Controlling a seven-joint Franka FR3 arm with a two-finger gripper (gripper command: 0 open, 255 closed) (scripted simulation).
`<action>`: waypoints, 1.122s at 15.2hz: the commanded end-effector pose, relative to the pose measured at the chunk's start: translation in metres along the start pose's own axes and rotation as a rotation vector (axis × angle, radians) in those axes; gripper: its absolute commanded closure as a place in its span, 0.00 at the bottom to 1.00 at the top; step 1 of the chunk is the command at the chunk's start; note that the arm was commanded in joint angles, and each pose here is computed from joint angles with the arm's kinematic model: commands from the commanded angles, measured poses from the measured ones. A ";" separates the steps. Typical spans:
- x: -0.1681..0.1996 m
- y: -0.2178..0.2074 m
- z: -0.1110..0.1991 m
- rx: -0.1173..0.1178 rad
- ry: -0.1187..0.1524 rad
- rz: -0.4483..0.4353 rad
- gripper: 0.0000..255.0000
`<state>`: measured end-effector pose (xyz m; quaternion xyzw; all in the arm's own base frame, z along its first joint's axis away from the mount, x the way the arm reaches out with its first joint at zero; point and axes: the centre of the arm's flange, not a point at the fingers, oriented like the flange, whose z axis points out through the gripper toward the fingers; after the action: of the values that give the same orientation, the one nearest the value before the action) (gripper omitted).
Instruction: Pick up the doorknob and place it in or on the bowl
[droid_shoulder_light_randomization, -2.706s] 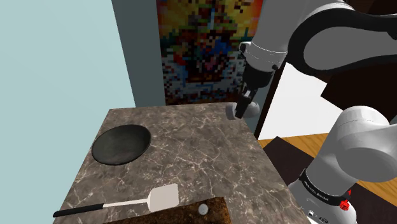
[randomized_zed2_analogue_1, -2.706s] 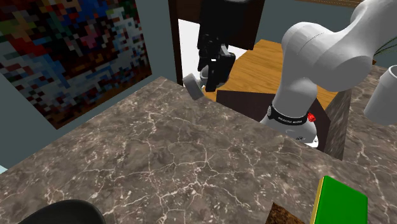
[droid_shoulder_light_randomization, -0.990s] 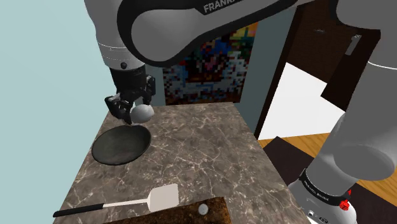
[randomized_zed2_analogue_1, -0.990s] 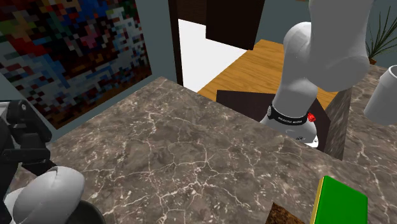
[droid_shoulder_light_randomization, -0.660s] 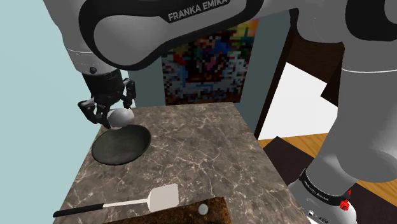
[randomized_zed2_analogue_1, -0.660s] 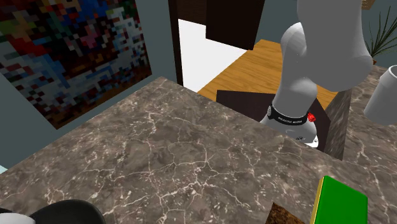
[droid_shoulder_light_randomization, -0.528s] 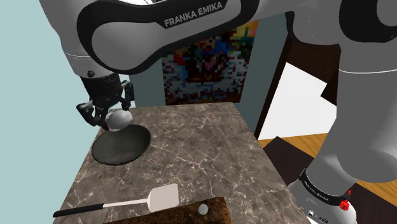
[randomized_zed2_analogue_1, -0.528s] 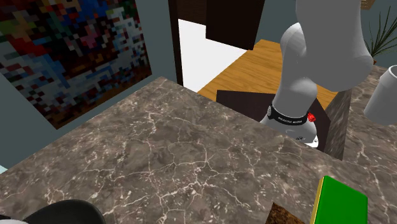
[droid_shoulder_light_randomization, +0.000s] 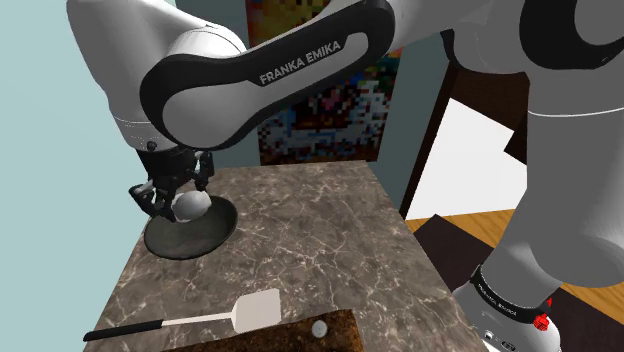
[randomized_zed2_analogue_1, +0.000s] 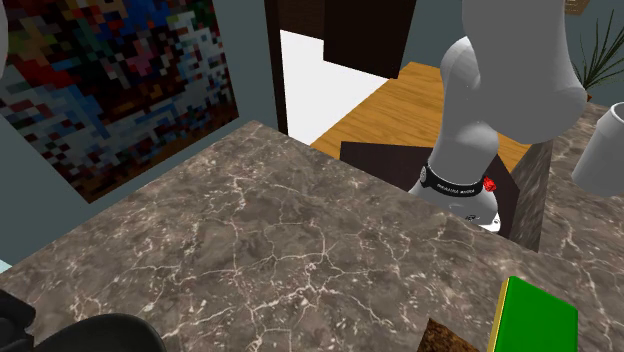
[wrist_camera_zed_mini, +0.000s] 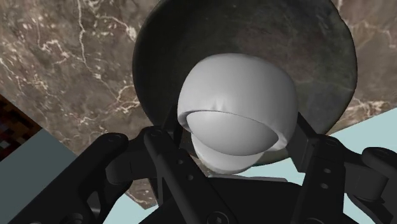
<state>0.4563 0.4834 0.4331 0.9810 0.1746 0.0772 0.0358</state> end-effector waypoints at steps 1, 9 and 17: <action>-0.001 -0.001 0.011 0.000 0.001 0.000 1.00; -0.003 -0.002 0.018 0.000 0.001 0.000 1.00; -0.003 -0.002 0.005 0.000 0.001 0.000 0.00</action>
<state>0.4557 0.4845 0.4193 0.9810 0.1745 0.0776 0.0355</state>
